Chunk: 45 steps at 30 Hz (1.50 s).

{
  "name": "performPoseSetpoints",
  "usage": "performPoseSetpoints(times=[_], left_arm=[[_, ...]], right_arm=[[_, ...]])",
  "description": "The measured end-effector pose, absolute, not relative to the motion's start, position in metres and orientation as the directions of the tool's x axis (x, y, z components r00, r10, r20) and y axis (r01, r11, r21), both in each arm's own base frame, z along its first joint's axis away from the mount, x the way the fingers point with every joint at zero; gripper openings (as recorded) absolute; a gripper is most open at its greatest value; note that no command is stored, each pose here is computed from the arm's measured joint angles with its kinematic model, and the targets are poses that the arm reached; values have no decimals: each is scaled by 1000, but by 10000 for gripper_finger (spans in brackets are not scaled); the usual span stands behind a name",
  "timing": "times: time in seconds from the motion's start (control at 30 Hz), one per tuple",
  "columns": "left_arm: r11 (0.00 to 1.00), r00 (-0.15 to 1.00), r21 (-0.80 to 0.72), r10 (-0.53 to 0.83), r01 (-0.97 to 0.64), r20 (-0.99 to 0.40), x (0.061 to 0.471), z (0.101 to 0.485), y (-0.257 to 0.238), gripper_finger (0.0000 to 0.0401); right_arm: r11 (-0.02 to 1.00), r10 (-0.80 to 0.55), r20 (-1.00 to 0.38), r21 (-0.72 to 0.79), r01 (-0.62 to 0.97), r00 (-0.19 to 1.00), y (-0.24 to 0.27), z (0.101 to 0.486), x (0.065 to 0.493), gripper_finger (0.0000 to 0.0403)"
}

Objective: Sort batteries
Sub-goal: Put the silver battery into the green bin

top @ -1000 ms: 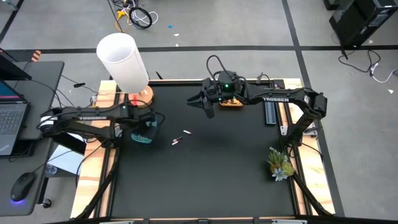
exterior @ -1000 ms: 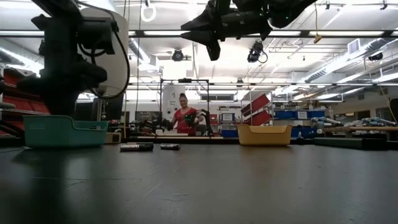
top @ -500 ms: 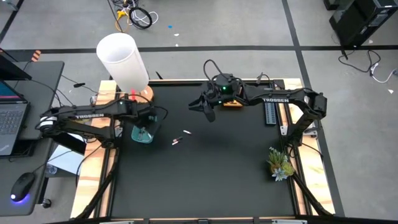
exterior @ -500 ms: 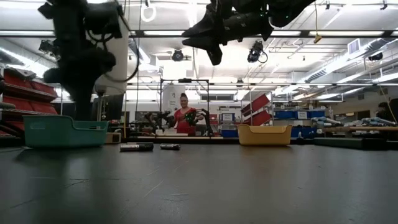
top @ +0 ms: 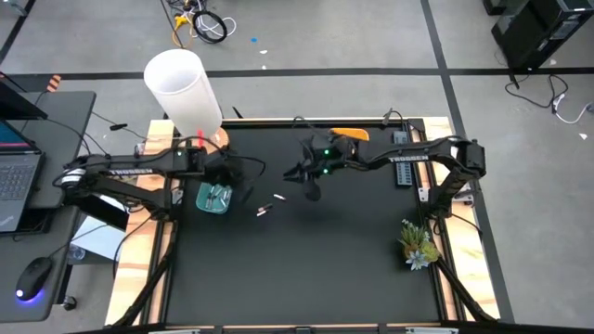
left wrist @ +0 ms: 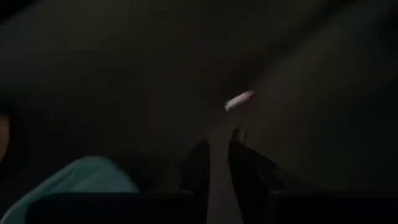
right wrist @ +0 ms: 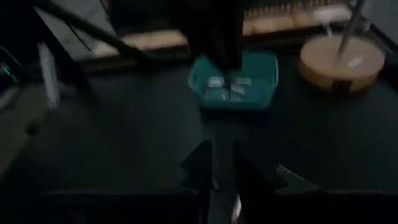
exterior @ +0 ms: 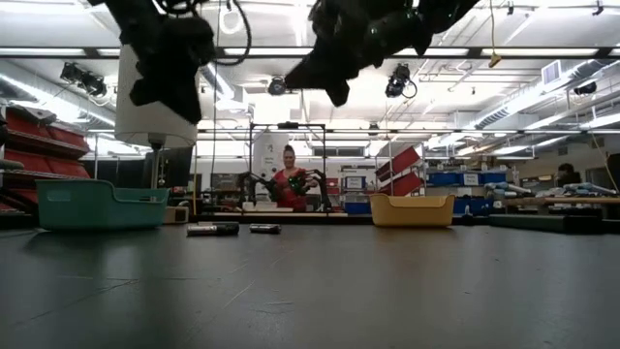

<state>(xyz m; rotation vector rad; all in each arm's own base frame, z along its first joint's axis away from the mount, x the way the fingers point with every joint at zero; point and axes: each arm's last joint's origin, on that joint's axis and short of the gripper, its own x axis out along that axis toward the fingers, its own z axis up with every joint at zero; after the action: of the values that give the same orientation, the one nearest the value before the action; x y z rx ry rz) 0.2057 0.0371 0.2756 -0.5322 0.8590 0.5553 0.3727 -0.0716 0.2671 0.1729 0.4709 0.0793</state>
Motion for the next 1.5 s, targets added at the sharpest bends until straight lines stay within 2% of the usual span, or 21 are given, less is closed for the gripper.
performPoseSetpoints(times=[0.1,0.3,0.47,0.63,0.9,1.13,1.27,1.37,1.5], left_arm=[[757,580,-220,246,-615,-776,215,277,29,68],[756,574,-251,196,-605,-795,230,265,12,67],[777,615,-279,169,-564,-770,245,260,-1,67],[795,589,-266,138,-545,-796,257,246,-9,67],[838,567,-204,146,-507,-811,282,220,-5,75],[901,555,-111,157,-418,-817,300,197,8,150],[968,563,-32,118,-251,-818,308,188,16,170],[989,555,5,87,-147,-828,312,178,22,169],[998,598,30,61,-61,-799,316,167,31,158]], right_arm=[[982,110,-498,186,-18,860,-69,240,372,78],[964,116,-572,262,47,812,-65,187,367,95],[953,137,-621,296,69,771,-60,166,370,120],[949,137,-664,300,95,735,-51,154,371,147],[965,118,-743,242,100,659,-46,162,357,151],[976,126,-808,204,73,576,-42,189,330,151],[980,126,-787,192,46,605,-39,208,322,151],[982,132,-759,186,18,638,-35,221,317,151],[983,141,-732,182,-8,667,-29,237,310,151]])
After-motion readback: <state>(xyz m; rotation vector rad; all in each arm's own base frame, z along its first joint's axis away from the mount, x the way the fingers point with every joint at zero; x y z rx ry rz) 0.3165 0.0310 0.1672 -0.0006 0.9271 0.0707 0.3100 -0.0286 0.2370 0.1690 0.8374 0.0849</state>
